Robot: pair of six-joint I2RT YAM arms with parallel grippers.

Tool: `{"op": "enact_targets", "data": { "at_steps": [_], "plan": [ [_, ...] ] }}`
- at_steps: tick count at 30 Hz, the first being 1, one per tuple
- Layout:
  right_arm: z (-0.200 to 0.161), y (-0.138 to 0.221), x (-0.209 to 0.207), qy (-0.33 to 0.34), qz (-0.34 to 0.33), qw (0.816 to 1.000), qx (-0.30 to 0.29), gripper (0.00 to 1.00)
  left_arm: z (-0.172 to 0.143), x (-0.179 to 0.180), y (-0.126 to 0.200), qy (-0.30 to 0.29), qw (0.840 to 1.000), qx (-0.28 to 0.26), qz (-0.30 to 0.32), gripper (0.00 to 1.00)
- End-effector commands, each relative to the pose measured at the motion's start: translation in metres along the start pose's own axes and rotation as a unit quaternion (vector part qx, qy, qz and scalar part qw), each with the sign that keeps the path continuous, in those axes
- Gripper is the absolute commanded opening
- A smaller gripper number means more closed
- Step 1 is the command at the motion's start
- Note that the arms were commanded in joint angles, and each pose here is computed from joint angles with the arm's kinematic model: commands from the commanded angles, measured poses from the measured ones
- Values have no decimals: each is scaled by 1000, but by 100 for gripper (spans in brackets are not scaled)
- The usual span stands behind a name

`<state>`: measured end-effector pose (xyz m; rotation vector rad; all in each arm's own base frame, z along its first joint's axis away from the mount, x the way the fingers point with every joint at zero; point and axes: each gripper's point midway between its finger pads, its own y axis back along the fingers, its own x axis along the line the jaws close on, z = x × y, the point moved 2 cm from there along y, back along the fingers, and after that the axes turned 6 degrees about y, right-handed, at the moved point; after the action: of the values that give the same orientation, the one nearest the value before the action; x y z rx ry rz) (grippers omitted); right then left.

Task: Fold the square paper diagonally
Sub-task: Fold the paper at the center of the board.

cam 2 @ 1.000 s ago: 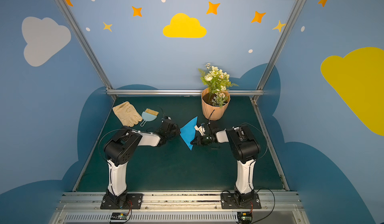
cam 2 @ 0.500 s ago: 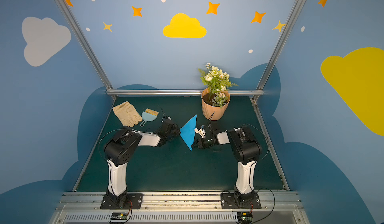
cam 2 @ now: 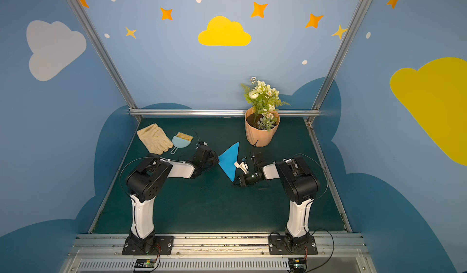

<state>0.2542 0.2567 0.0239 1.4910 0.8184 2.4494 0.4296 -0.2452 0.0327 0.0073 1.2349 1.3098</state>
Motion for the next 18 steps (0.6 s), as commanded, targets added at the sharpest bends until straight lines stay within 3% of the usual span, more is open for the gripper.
{"op": "enact_targets", "data": {
  "at_steps": [1,7,15,18],
  "plan": [
    [-35,-3,-18,-62,-34,997,38,0,-4,25,-3,-7,999,5,44,2],
    [-23,14,5,-16,-24,1000,8,0,-2,20,-1,-25,999,5,39,2],
    [20,78,39,52,-54,993,-95,2,-1,9,-1,-63,998,18,16,3],
    [39,106,41,62,-89,985,-137,5,0,8,1,-72,997,18,11,13]
  ]
}}
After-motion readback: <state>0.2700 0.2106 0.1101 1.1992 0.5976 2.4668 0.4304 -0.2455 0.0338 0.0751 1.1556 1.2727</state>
